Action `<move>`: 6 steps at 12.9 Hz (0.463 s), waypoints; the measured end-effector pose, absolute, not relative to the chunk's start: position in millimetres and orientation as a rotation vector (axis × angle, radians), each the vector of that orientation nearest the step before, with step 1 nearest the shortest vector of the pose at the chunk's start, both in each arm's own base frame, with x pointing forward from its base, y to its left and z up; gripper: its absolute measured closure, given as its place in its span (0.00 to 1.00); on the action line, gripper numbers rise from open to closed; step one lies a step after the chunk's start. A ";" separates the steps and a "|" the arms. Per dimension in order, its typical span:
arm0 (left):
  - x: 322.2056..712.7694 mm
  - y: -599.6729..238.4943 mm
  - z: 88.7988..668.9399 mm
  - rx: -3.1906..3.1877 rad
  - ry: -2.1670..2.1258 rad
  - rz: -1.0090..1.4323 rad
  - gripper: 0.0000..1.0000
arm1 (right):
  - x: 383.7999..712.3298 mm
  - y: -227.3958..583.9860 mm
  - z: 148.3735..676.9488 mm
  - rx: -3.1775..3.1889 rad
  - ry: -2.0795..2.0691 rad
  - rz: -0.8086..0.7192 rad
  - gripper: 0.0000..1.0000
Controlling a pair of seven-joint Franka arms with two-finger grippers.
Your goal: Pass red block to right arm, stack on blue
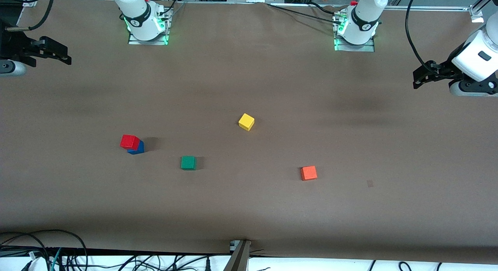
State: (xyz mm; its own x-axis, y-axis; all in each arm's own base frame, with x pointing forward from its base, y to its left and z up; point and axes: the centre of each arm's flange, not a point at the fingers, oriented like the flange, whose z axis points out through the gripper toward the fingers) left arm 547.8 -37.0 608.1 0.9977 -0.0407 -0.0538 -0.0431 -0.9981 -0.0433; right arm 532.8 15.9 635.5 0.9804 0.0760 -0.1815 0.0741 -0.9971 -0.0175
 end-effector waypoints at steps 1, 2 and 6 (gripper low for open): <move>547.5 -42.4 608.9 -3.095 0.079 0.079 0.00 | 532.7 17.3 635.1 -3.116 -0.119 0.288 0.00; 547.2 -46.8 609.4 -3.095 0.090 0.077 0.00 | 532.9 17.7 634.5 -3.116 -0.118 0.291 0.00; 547.0 -49.8 609.5 -3.094 0.097 0.076 0.00 | 536.3 15.5 631.3 -3.121 -0.112 0.299 0.00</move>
